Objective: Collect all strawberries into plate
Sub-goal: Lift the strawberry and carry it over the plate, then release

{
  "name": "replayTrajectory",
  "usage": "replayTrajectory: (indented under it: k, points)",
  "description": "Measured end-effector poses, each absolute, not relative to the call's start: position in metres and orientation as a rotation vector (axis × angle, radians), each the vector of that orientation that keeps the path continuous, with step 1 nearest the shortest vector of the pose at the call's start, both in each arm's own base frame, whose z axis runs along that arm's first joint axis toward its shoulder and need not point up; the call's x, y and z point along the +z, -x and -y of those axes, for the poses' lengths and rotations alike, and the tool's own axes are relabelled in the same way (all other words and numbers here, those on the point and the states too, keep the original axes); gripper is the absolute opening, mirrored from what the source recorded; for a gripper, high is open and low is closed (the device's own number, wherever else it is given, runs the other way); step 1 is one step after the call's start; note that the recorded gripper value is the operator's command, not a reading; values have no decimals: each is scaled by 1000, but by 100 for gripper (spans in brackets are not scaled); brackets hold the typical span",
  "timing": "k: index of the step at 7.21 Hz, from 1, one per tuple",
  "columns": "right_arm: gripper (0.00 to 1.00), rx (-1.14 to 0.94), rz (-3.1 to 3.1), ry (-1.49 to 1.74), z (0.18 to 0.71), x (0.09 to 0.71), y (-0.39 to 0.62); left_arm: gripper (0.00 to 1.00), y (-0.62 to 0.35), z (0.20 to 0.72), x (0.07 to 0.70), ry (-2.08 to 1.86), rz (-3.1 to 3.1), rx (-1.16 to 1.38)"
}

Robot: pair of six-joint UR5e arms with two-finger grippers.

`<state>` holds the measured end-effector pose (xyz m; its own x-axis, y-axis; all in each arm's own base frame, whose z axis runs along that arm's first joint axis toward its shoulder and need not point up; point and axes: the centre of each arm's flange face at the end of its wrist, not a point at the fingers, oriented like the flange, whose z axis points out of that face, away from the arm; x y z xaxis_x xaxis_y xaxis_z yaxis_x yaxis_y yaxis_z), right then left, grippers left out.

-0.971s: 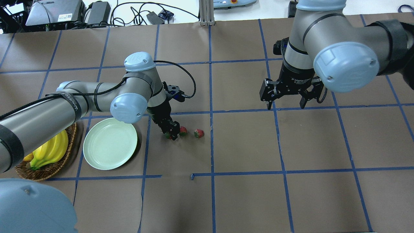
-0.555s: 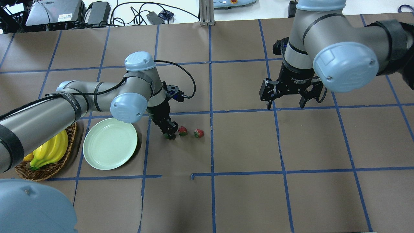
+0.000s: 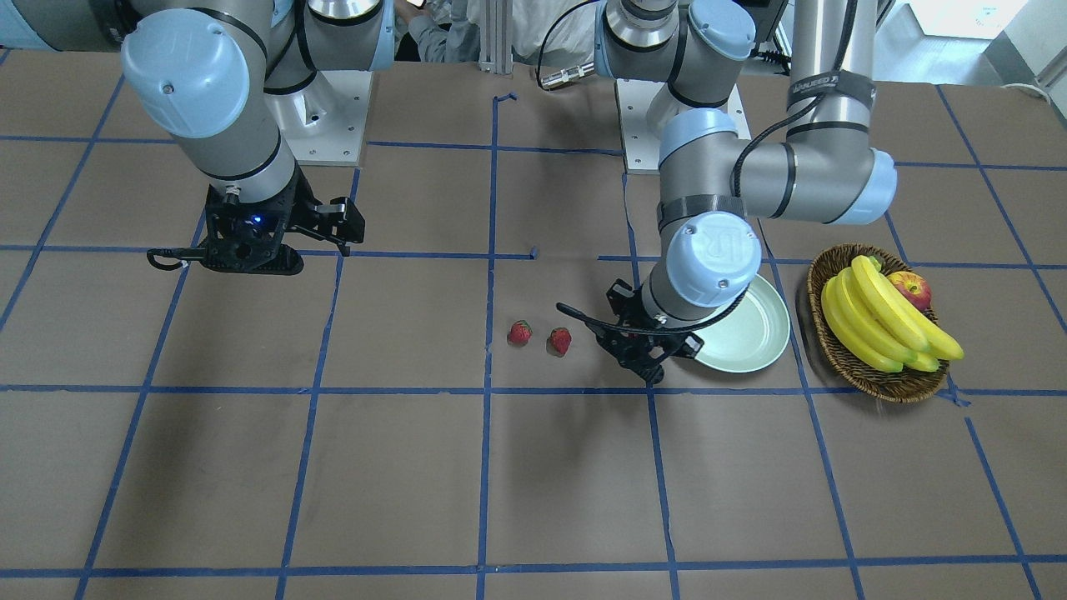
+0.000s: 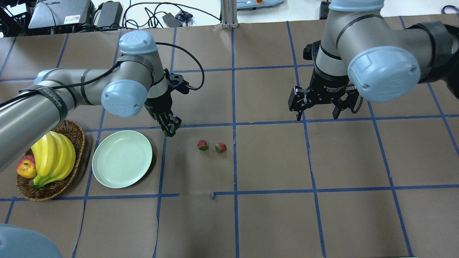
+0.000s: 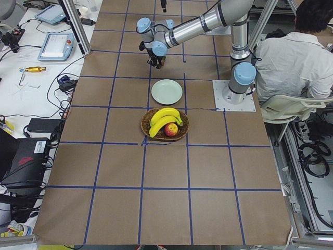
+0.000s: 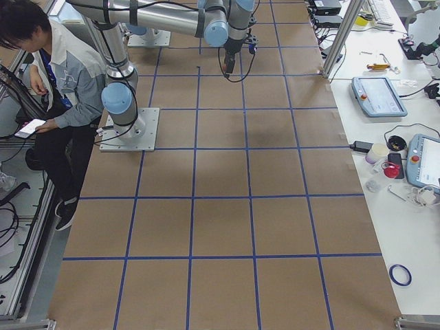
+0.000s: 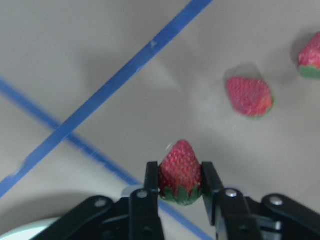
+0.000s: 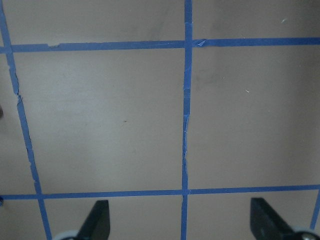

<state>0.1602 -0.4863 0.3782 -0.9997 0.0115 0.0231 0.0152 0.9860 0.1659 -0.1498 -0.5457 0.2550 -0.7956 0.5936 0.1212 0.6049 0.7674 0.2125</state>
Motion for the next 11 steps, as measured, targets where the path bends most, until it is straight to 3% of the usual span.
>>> replayTrajectory:
  k: [3, 6, 7, 8, 9, 10, 11]
  points:
    - [100, -257, 3109, 22, 486, 379, -160, 0, 33, 555, 273, 934, 2995, -468]
    - [100, -252, 3110, 26, 487, 379, -160, 0, -28, 543, 245, 881, 2970, -579]
    - [100, -249, 3112, 28, 487, 378, -160, 28, -30, 535, 233, 872, 2949, -612]
    - [100, -246, 3114, 29, 487, 379, -161, 43, -29, 530, 223, 867, 2932, -634]
    - [100, -246, 3116, 28, 487, 378, -161, 82, -29, 527, 218, 865, 2922, -648]
    - [100, -247, 3117, 26, 488, 378, -161, 100, -29, 526, 214, 865, 2916, -656]
    - [100, -248, 3117, 24, 488, 377, -161, 100, -29, 526, 214, 864, 2915, -658]
